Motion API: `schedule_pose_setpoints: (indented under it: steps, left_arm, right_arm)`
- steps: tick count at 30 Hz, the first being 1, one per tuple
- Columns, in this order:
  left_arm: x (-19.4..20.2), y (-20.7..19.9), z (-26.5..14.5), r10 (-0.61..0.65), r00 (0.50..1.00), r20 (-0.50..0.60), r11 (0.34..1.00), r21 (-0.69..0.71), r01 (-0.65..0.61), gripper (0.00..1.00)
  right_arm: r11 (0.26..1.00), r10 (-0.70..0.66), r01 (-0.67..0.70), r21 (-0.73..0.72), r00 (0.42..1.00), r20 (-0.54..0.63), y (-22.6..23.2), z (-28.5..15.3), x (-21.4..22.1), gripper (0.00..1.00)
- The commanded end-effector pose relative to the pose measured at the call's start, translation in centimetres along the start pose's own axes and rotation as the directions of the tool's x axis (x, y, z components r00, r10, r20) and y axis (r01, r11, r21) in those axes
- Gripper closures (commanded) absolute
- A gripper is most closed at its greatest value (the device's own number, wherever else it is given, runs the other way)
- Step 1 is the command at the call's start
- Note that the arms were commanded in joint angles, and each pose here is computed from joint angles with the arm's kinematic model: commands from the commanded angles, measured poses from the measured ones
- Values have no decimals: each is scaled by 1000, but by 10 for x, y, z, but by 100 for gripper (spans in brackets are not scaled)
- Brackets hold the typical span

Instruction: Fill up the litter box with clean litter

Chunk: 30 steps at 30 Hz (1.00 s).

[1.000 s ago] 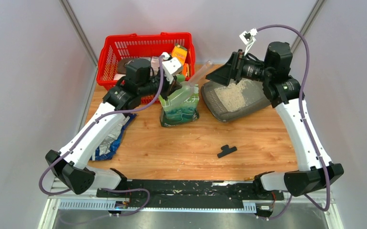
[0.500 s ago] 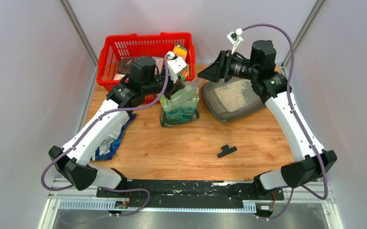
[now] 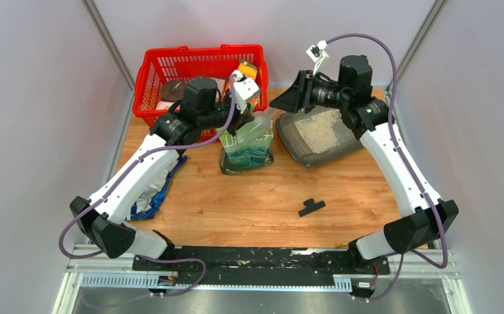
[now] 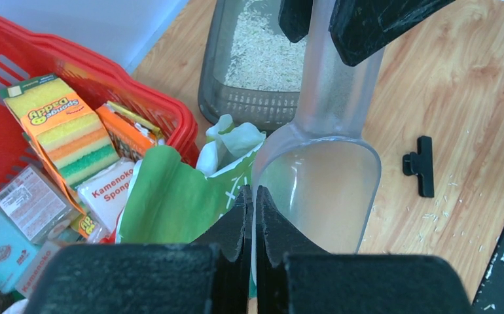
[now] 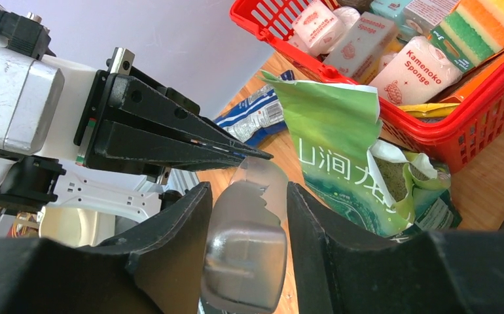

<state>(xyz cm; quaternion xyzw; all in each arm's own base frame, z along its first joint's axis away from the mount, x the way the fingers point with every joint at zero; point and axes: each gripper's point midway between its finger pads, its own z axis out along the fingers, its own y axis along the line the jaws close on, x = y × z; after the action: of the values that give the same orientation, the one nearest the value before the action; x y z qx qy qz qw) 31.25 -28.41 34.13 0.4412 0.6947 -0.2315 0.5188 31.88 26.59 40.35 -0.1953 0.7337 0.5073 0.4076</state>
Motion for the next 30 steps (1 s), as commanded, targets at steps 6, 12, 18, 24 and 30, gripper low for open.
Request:
schedule_pose_setpoints:
  steps: [6,12,18,24,30]
  left_arm:
    - [-30,11,-3,40,996,74,998,-45,-37,100]
    - [-33,14,1,46,996,76,998,-46,-42,100]
    - [-59,0,-28,145,980,134,988,28,-150,41]
    - [-29,13,-44,247,969,-17,966,83,-245,30]
    - [12,31,-25,267,947,-178,958,156,-241,29]
  right_arm:
    - [996,-73,74,-46,997,7,12,0,-10,70]
    - [994,-98,99,-55,995,17,13,-3,-17,100]
    - [995,-77,62,83,980,184,-20,-38,-85,100]
    - [940,-267,208,271,943,201,-42,-53,-107,100]
    - [942,-305,282,183,946,113,-45,-36,-89,100]
